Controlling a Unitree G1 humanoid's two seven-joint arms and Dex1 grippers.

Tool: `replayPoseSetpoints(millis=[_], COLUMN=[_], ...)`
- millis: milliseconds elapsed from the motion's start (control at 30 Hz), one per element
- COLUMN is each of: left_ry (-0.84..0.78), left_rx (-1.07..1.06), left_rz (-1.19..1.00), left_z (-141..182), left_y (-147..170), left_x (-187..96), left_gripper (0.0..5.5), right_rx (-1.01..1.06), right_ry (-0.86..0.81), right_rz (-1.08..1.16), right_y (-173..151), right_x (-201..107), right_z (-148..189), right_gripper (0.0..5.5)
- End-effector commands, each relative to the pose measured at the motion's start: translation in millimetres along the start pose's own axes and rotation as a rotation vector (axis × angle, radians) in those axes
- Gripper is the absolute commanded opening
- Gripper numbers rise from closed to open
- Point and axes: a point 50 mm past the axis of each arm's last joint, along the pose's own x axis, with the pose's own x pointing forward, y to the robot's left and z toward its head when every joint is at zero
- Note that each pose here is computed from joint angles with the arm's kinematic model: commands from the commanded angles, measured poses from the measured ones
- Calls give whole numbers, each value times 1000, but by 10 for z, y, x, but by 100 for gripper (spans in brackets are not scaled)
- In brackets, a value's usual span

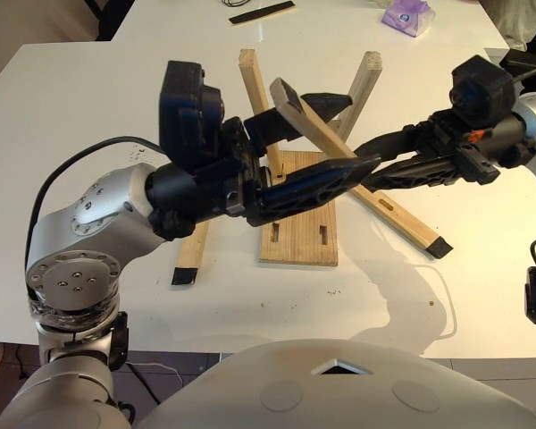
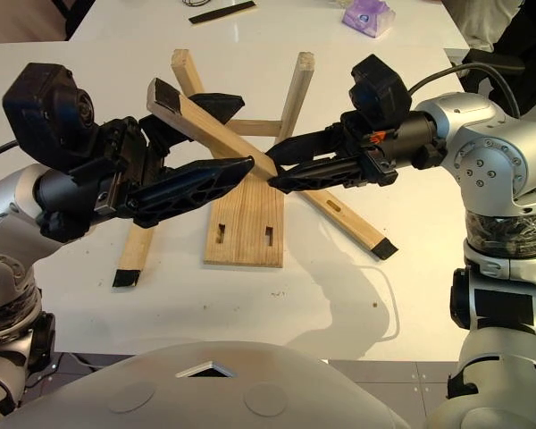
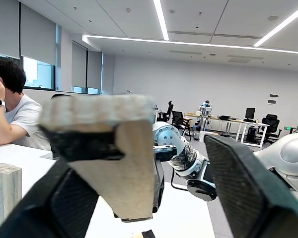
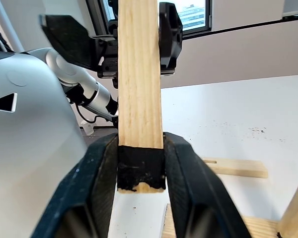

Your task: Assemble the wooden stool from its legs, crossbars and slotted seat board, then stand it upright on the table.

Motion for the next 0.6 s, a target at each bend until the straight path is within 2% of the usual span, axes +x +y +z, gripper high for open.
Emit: replayPoseSetpoints(millis=[33, 333, 600], left_ry=[7, 42, 85], left_rx=[-5, -15, -20], left_rz=[-31, 21, 45], left_z=[2, -97, -195], left_y=[-21, 45, 83], left_x=[-2, -35, -117], left_gripper=[264, 139, 133], right_rx=[-28, -71, -89], right_ry=[23, 63, 73], right_rz=[-30, -78, -78], right_y=[-27, -69, -55], right_x=[-22, -59, -57], right_z=[28, -20, -19], right_gripper=[131, 131, 131])
